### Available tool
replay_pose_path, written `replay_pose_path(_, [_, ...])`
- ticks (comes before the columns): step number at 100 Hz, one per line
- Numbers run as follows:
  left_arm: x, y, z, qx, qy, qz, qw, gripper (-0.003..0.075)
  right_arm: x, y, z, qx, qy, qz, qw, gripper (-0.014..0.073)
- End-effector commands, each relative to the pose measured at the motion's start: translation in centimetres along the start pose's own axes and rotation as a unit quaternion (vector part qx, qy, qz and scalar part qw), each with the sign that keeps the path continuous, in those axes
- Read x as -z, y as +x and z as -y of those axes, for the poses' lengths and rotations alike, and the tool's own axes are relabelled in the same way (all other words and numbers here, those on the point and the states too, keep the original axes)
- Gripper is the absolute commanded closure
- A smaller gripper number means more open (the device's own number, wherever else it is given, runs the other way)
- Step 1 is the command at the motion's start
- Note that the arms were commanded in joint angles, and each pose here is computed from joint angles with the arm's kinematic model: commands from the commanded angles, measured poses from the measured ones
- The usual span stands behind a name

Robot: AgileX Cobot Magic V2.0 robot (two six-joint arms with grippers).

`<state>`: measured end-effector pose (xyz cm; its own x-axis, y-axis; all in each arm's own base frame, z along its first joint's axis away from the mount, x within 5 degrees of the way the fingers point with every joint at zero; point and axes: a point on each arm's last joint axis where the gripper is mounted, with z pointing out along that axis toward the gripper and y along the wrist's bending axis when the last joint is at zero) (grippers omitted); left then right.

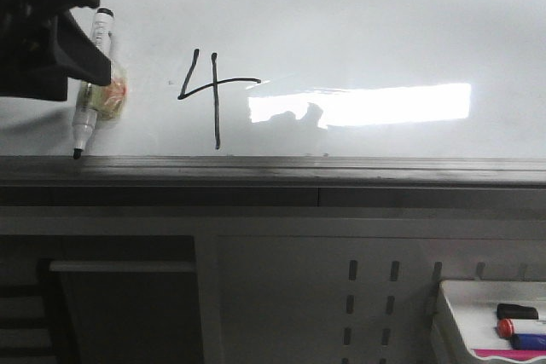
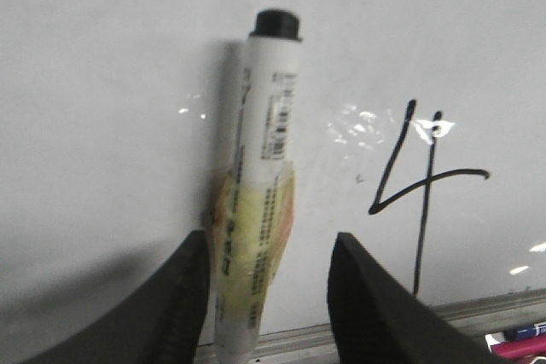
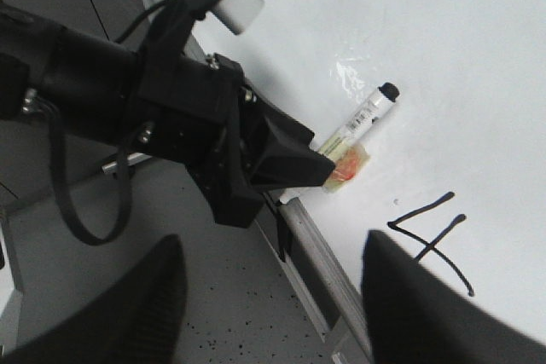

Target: Write number 4 on whiteboard

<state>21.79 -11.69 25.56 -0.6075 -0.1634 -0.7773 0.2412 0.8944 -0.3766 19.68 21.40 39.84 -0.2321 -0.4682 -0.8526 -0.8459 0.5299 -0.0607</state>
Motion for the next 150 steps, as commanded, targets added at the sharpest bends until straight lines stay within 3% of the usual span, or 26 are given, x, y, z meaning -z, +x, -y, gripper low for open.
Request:
replay_pose_path(1, [2.2,-2.4,0.9,-0.02,0.023,0.074,0.997,0.0416,2.5,-1.6,0.2,0.014,0.023,0.057,0.998,0.0416])
replay_pose_path(7, [3.3,-2.6,1.1,-0.038,0.029,0.09,0.995,0.0425,2.9,-1.6,0.1,0.015,0.023,0.061,0.998,0.0541])
replay_pose_path(13, [4.7,-2.8,1.2,-0.054,0.036,0.108,0.992,0.0484,3.6,-1.5,0.0,0.016,0.026,0.07,0.997,0.0666])
replay_pose_path(27, [8.3,-2.6,1.1,-0.07,0.054,0.167,0.982,0.0739,5.2,-0.1,-0.3,0.014,0.045,0.11,0.993,0.0659])
replay_pose_path(53, [13.9,0.6,-0.3,-0.146,0.072,0.281,0.946,0.0741,9.1,6.9,-1.4,0.008,0.112,0.237,0.965,0.0659])
replay_pose_path(62, [14.5,2.3,-1.1,-0.159,0.072,0.291,0.941,0.0741,10.3,10.0,-1.9,0.007,0.129,0.27,0.954,0.0659])
replay_pose_path(86, [15.5,4.8,-2.2,-0.162,0.078,0.313,0.933,0.0741,12.0,16.2,-3.3,0.009,0.135,0.291,0.947,0.0659])
replay_pose_path(104, [15.6,4.8,-2.2,-0.161,0.078,0.315,0.932,0.0741,12.9,17.6,-3.7,0.011,0.137,0.312,0.94,0.0659])
replay_pose_path(150, [15.6,4.8,-2.2,-0.161,0.078,0.315,0.932,0.0741,12.9,17.7,-3.7,0.01,0.138,0.313,0.94,0.0659])
